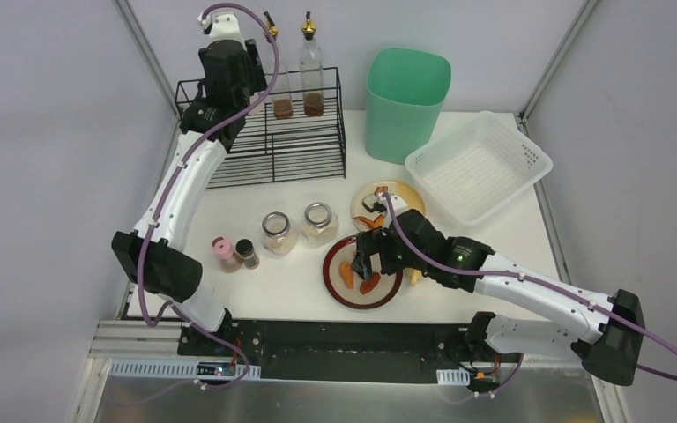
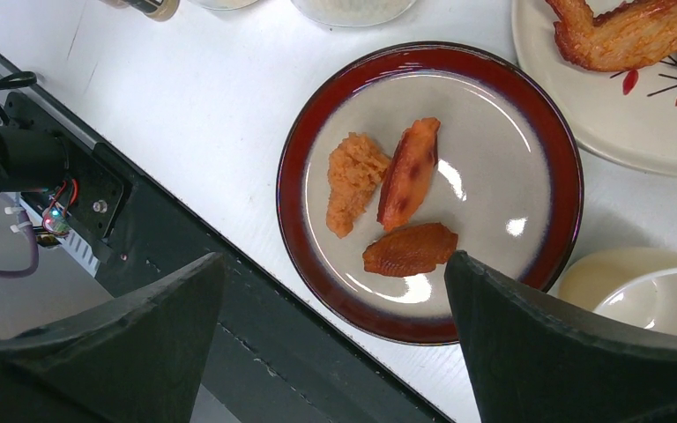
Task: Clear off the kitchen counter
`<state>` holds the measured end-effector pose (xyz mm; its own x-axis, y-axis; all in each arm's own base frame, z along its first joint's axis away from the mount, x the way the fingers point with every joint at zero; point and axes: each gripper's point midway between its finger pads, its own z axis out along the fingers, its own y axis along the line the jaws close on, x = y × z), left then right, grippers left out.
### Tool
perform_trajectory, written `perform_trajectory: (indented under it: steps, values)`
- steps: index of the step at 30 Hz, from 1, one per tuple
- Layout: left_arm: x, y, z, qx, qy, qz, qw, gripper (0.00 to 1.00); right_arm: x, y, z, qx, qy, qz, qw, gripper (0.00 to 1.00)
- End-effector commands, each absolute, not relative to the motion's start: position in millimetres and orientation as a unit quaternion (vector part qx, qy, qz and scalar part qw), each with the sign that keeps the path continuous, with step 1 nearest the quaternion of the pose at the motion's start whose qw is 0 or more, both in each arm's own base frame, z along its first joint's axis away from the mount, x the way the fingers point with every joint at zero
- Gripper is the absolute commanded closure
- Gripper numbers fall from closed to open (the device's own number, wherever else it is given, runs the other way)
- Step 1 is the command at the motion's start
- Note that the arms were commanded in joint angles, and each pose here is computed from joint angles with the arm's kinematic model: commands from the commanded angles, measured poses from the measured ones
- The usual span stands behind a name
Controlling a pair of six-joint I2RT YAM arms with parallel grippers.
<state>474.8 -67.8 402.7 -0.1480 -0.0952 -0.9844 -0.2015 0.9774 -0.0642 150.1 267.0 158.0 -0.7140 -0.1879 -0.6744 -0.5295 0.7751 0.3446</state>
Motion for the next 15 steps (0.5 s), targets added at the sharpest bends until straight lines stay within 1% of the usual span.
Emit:
perform_trajectory:
  steps: [1, 7, 15]
  values:
    - [490.0, -41.6, 462.2, -0.137, 0.690, 0.055, 0.708, 1.00, 151.1, 270.7, 160.5, -0.204, 0.880, 0.277, 0.328, 0.01]
    - [520.0, -26.5, 460.2, -0.153, 0.682, 0.058, 0.713, 1.00, 151.8, 269.3, 156.9, -0.204, 0.881, 0.272, 0.328, 0.01]
    - [555.9, -21.6, 465.7, -0.156, 0.671, 0.061, 0.723, 1.00, 156.1, 268.0, 149.5, -0.204, 0.885, 0.256, 0.330, 0.01]
